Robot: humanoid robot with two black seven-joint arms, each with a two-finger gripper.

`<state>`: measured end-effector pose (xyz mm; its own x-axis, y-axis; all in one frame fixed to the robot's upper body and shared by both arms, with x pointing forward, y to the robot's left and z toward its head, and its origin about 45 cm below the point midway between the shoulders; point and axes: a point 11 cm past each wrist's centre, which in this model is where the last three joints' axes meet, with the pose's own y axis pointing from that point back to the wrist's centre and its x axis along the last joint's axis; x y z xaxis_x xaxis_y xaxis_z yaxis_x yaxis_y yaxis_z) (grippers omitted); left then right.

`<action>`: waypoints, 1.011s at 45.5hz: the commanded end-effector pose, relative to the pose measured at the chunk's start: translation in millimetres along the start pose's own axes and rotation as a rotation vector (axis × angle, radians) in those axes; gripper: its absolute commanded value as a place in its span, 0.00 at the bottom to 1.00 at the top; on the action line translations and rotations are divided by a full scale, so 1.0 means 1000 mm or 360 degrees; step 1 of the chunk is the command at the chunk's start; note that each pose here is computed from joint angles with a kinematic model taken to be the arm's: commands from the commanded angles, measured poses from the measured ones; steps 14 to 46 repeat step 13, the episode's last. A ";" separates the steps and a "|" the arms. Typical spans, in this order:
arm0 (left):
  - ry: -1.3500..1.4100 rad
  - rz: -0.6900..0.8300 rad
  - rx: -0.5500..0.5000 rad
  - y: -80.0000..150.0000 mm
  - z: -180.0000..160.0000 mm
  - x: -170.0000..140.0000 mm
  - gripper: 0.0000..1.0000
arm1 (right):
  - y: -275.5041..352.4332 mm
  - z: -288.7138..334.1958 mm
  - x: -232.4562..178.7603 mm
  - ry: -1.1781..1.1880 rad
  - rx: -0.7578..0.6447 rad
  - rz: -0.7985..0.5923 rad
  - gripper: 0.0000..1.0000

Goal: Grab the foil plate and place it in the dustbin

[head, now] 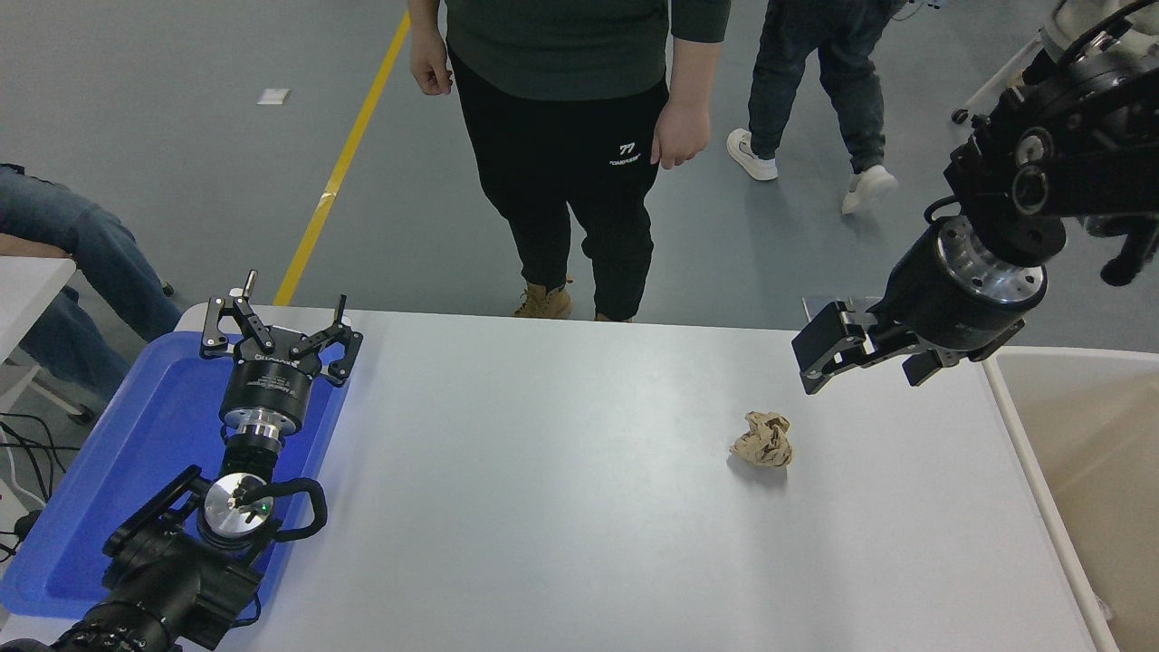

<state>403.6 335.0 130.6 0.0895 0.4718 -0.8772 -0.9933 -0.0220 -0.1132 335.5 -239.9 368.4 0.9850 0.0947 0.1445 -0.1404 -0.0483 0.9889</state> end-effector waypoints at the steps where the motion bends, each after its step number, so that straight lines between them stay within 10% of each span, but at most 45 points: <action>1: 0.0000 0.0001 0.0000 0.000 0.000 0.000 1.00 | 0.007 0.003 -0.002 -0.0027 -0.0022 -0.0014 1.00; 46: 0.0001 0.0004 -0.0001 0.001 0.000 0.001 1.00 | 0.006 0.008 -0.003 -0.0061 -0.0043 -0.0023 1.00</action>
